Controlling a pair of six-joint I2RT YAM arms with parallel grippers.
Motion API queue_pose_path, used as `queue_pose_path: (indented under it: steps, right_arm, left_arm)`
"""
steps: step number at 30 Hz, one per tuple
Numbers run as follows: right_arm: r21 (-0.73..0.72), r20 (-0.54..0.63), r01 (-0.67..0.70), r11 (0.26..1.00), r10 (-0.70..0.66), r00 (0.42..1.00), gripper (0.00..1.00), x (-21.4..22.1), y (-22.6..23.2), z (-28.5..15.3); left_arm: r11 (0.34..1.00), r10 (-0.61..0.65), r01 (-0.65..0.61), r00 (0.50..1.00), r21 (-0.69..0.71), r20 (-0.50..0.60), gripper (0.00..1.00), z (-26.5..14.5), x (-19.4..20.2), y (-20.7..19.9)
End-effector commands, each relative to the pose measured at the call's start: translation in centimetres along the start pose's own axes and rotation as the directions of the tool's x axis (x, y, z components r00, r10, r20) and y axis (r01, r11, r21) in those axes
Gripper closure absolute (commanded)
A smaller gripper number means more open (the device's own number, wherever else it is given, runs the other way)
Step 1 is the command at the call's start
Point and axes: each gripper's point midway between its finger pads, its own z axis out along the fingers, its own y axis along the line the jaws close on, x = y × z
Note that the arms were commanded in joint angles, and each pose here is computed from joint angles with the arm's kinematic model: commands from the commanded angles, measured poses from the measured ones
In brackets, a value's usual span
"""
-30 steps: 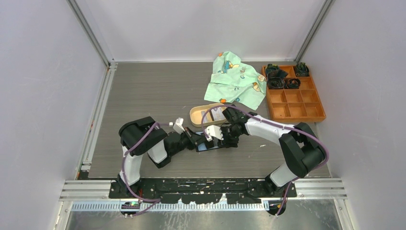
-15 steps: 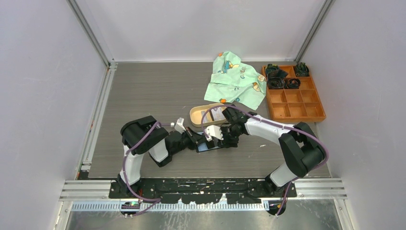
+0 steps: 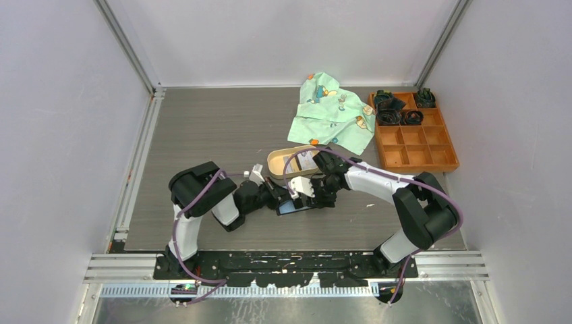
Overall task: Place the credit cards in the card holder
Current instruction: Insert the credit card into the card holder.
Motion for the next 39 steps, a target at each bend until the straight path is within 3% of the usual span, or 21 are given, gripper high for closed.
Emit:
queue_pose_path:
  steps: [1, 5, 12, 20, 23, 27, 32, 39]
  right_arm:
    - [-0.022, 0.000, 0.010, 1.000, -0.010, 1.000, 0.48, -0.3, 0.3, 0.0]
    - [0.005, 0.000, -0.009, 1.000, 0.009, 1.000, 0.45, -0.6, -0.3, -0.3]
    - [0.100, 0.049, -0.063, 0.993, 0.058, 0.997, 0.30, -1.8, -2.0, -3.1]
    - [0.061, 0.195, -0.066, 0.996, 0.053, 0.979, 0.30, -4.6, -0.7, -5.1]
    - [0.025, 0.277, -0.047, 0.999, 0.038, 0.960, 0.40, -6.4, 0.2, -5.4]
    - [0.020, 0.361, -0.025, 0.999, 0.016, 0.933, 0.68, -9.2, 0.8, -5.2]
    - [0.046, 0.341, -0.018, 0.999, 0.001, 0.940, 0.94, -11.6, 0.9, -3.5]
    - [0.168, 0.225, 0.038, 0.985, -0.076, 0.971, 0.99, -12.0, 0.4, -0.1]
  left_arm:
    - [0.999, 0.003, -0.006, 0.997, -0.039, -0.073, 1.00, 0.0, 1.3, 0.6]
    - [0.999, 0.000, -0.003, 0.997, -0.045, -0.081, 1.00, 0.0, 1.4, 0.8]
    - [0.999, -0.011, 0.007, 0.996, -0.047, -0.084, 0.91, 0.0, 1.3, 1.0]
    - [0.999, -0.004, -0.001, 0.996, -0.048, -0.089, 0.83, 0.0, 1.2, 0.7]
    - [0.999, -0.004, -0.001, 0.996, -0.049, -0.089, 0.81, 0.0, 1.2, 0.7]
    - [0.999, -0.005, 0.000, 0.996, -0.054, -0.092, 0.80, 0.1, 1.2, 0.9]
    - [0.999, -0.006, 0.001, 0.995, -0.053, -0.096, 0.80, 0.1, 1.3, 0.9]
    - [0.998, -0.009, 0.004, 0.995, -0.055, -0.099, 0.80, 0.0, 1.2, 1.1]
